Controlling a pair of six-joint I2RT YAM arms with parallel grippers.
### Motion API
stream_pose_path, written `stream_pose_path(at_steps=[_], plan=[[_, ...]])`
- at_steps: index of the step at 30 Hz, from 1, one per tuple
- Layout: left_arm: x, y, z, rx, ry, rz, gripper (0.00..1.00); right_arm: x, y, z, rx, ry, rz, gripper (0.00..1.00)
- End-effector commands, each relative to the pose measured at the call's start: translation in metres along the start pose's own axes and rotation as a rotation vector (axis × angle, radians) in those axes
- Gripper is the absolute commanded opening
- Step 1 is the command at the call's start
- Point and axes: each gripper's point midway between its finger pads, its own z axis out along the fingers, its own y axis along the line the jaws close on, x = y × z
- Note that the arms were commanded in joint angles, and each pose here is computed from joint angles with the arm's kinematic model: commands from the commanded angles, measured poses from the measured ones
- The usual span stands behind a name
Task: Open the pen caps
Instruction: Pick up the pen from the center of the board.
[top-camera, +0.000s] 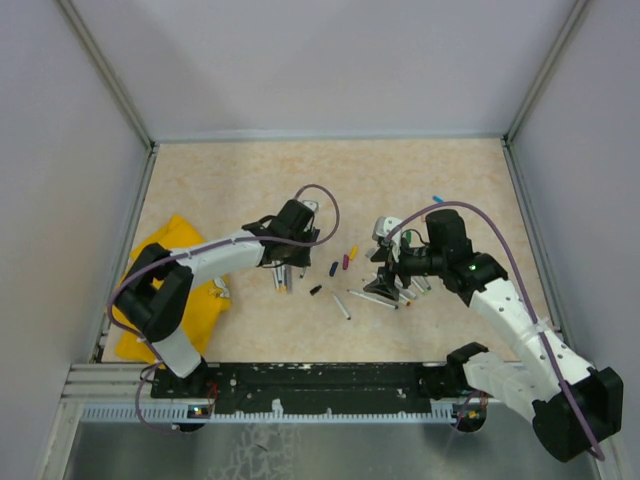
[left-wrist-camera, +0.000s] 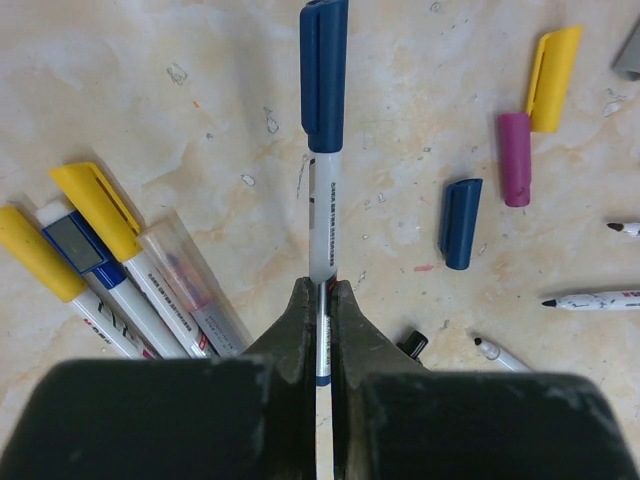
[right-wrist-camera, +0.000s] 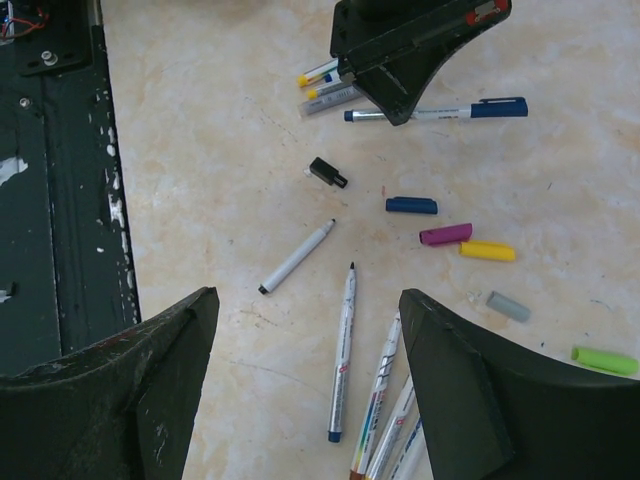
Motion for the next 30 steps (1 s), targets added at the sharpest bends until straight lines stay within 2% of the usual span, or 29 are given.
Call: stream_pose_path(at_steps=[1, 9, 19, 30], plan=[[-0.016, -0.009, -0.011, 0.065, -0.077, -0.035, 0.00, -0.007, -0.002, 0.001, -0.002, -0.039, -0.014, 0.73], [-0.021, -0.013, -0.022, 0.113, -0.127, -0.063, 0.00, -0.007, 0.000, 0.004, -0.022, -0.056, 0.020, 0.73], [-0.040, -0.019, -0.052, 0.205, -0.266, -0.119, 0.00, -0.007, -0.001, 0.012, -0.036, -0.081, 0.071, 0.73], [-0.049, -0.031, -0.067, 0.323, -0.351, -0.174, 0.00, -0.010, -0.008, 0.021, -0.004, -0.154, 0.159, 0.72]])
